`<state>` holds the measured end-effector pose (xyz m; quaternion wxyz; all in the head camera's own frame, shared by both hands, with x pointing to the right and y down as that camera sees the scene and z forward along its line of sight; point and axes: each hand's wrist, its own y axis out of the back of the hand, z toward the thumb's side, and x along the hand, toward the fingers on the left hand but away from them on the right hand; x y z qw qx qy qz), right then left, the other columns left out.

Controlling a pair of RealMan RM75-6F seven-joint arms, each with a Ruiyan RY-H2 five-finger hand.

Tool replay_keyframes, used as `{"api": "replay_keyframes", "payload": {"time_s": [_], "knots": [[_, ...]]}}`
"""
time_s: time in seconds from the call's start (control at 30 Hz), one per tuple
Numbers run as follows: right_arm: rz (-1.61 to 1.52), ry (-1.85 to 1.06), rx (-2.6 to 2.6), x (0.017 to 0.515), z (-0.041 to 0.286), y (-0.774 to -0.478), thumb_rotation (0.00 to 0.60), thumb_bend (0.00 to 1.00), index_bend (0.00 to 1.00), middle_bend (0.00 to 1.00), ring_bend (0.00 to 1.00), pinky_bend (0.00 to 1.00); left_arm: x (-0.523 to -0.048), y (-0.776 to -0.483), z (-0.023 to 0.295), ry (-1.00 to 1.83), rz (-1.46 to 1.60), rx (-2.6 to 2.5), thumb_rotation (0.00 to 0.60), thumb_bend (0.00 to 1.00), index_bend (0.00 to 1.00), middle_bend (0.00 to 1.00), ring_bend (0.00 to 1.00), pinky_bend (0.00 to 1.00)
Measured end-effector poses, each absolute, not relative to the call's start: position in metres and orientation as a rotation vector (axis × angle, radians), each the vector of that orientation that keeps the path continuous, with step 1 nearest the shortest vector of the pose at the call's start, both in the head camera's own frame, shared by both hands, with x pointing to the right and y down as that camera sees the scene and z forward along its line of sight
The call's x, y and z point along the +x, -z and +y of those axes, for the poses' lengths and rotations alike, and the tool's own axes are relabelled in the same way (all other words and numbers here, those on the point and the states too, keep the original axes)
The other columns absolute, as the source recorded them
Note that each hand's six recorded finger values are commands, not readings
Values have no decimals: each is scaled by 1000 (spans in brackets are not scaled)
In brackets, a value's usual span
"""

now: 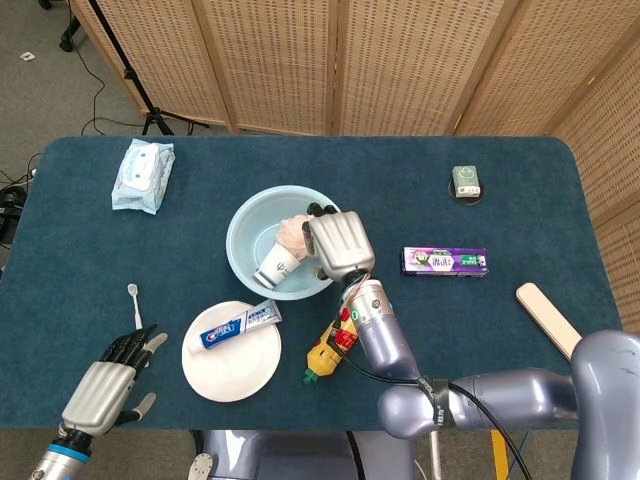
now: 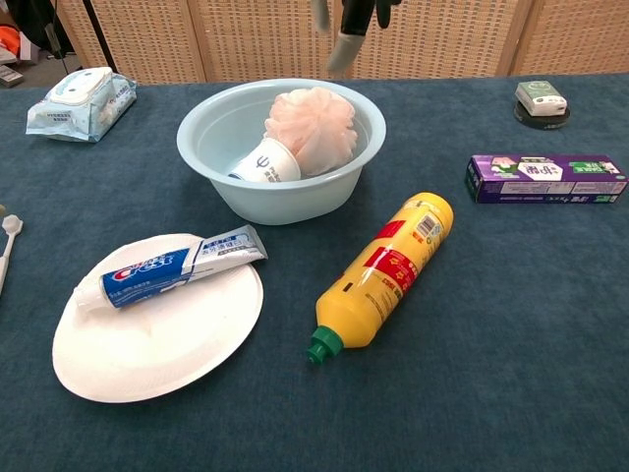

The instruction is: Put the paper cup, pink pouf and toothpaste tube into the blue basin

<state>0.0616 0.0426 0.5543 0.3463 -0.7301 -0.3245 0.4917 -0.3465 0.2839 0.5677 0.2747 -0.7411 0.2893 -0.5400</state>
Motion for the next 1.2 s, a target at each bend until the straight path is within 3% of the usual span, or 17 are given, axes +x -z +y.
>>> {"api": "replay_keyframes", "payload": {"time_s": [0.23, 0.33, 0.43, 0.67, 0.8, 1.2], "knots": [[-876, -1283, -1887, 104, 48, -537, 600, 134, 218, 2, 11, 456, -346, -565, 284, 1444, 778, -1985, 600, 327, 5, 0, 0, 106], [-882, -1291, -1883, 129, 54, -530, 600, 131, 167, 0, 0, 429, -346, -565, 284, 1444, 776, -1979, 600, 327, 5, 0, 0, 106], [-890, -1283, -1873, 153, 60, -521, 600, 131, 165, 0, 0, 373, -346, -564, 284, 1446, 774, -1967, 600, 327, 5, 0, 0, 106], [-926, -1210, -1926, 190, 91, -511, 600, 131, 165, 0, 0, 353, -347, -563, 282, 1451, 783, -1928, 600, 327, 5, 0, 0, 106], [-961, -1160, -2001, 212, 118, -510, 600, 131, 165, 0, 0, 288, -346, -562, 282, 1447, 777, -1915, 600, 327, 5, 0, 0, 106], [-1074, -1103, -2114, 288, 209, -528, 600, 131, 165, 0, 0, 221, -342, -564, 284, 1454, 767, -1901, 600, 327, 5, 0, 0, 106]]}}
